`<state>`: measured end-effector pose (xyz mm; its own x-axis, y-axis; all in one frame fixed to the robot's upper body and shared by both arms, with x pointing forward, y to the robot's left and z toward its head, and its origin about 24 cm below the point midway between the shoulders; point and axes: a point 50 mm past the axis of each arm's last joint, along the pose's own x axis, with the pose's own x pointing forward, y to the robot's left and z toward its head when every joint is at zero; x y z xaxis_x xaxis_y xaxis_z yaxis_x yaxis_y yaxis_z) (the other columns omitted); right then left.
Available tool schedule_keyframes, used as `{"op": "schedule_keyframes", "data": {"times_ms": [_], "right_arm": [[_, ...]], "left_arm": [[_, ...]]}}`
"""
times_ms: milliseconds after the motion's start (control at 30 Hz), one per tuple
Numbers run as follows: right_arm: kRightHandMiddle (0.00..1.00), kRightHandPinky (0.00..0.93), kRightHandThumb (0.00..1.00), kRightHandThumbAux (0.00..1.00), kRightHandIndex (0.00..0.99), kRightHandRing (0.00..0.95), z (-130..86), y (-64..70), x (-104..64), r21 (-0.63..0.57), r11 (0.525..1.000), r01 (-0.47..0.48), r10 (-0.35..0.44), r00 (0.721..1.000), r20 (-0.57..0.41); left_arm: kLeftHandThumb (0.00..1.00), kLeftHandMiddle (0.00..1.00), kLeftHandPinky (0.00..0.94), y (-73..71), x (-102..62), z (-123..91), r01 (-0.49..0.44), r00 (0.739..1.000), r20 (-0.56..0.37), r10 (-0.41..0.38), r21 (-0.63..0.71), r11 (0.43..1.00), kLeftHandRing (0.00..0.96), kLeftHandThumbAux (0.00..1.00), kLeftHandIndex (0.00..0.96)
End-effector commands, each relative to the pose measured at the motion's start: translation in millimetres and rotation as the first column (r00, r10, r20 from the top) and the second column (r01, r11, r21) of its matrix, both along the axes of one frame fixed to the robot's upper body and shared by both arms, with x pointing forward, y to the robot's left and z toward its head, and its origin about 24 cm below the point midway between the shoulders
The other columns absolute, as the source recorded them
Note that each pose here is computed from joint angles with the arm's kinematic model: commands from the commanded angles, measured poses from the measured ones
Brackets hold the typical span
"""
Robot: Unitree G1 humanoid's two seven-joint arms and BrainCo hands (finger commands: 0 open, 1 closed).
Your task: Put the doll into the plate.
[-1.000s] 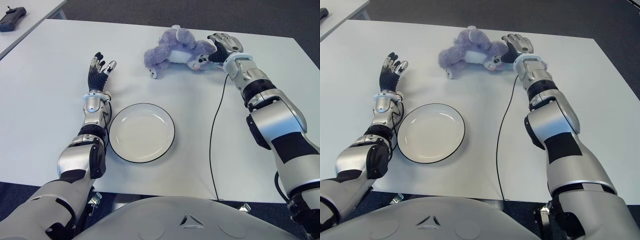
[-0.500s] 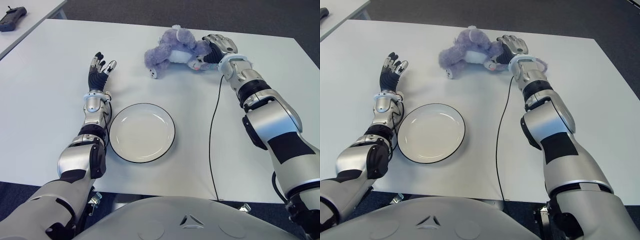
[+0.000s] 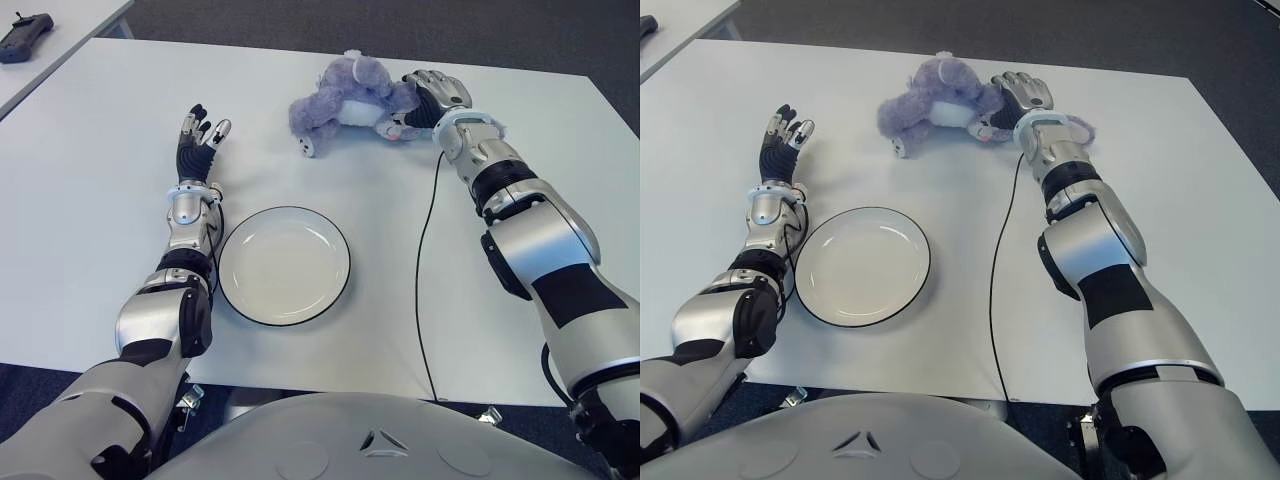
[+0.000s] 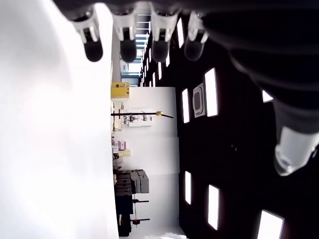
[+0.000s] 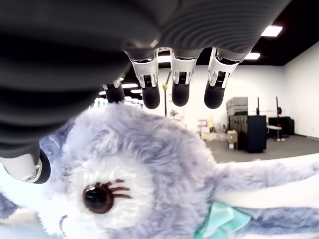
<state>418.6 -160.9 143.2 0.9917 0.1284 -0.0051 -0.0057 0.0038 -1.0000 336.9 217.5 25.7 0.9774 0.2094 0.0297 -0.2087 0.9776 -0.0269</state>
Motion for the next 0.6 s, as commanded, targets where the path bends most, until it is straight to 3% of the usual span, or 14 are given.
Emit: {"op": "schedule_keyframes", "data": {"times_ms": [33, 233, 300, 333, 433, 500, 533, 567, 600], "right_arm": [[0.0, 0.069, 0.321, 0.41, 0.0, 0.0, -24.9, 13.0, -6.0, -0.008, 1.0, -0.008, 0.008, 0.998, -0.056], [0.0, 0.125, 0.322, 0.407, 0.006, 0.01, -28.0, 18.4, -7.1, 0.03, 0.999, -0.017, 0.018, 0.998, -0.058], [0.0, 0.186, 0.331, 0.418, 0.023, 0.038, -29.2, 19.7, -7.6, 0.059, 0.998, -0.018, 0.021, 0.998, -0.056], [0.043, 0.291, 0.352, 0.437, 0.049, 0.123, -29.7, 20.3, -7.9, 0.074, 0.997, -0.018, 0.022, 0.998, -0.054], [0.093, 0.353, 0.371, 0.45, 0.079, 0.184, -30.6, 21.3, -8.6, 0.125, 0.992, -0.015, 0.021, 0.999, -0.048], [0.237, 0.488, 0.423, 0.473, 0.2, 0.337, -31.3, 22.1, -9.0, 0.167, 0.986, -0.009, 0.017, 0.999, -0.046], [0.261, 0.512, 0.433, 0.476, 0.222, 0.362, -31.6, 22.4, -9.1, 0.185, 0.983, -0.006, 0.014, 0.999, -0.044], [0.422, 0.636, 0.477, 0.495, 0.327, 0.502, -31.8, 22.6, -9.2, 0.194, 0.981, -0.003, 0.012, 0.999, -0.043], [0.449, 0.657, 0.485, 0.498, 0.345, 0.526, -31.9, 22.7, -9.3, 0.201, 0.98, -0.002, 0.011, 0.999, -0.04]], "left_arm": [[0.0, 0.059, 0.0, -26.7, -90.8, -114.7, -0.051, 0.894, -0.448, -0.021, -0.148, 0.988, 0.022, 0.514, 0.018], [0.0, 0.061, 0.0, -26.3, -91.7, -115.0, -0.045, 0.894, -0.448, -0.023, -0.143, 0.989, 0.02, 0.507, 0.016], [0.0, 0.059, 0.0, -26.0, -92.2, -115.3, -0.044, 0.894, -0.448, -0.024, -0.141, 0.989, 0.018, 0.502, 0.016], [0.0, 0.056, 0.0, -25.9, -92.4, -115.3, -0.043, 0.894, -0.448, -0.025, -0.141, 0.989, 0.016, 0.498, 0.016], [0.0, 0.055, 0.0, -25.5, -92.8, -115.3, -0.041, 0.895, -0.446, -0.025, -0.138, 0.99, 0.014, 0.494, 0.016], [0.0, 0.055, 0.0, -25.4, -92.9, -115.3, -0.039, 0.895, -0.445, -0.026, -0.137, 0.99, 0.014, 0.491, 0.017], [0.0, 0.055, 0.0, -25.4, -93.0, -115.3, -0.039, 0.895, -0.445, -0.026, -0.138, 0.99, 0.014, 0.49, 0.017], [0.0, 0.056, 0.0, -25.4, -93.1, -115.4, -0.039, 0.895, -0.445, -0.027, -0.139, 0.99, 0.015, 0.49, 0.018], [0.0, 0.056, 0.0, -25.4, -93.1, -115.4, -0.04, 0.895, -0.445, -0.027, -0.14, 0.989, 0.015, 0.489, 0.018]]}}
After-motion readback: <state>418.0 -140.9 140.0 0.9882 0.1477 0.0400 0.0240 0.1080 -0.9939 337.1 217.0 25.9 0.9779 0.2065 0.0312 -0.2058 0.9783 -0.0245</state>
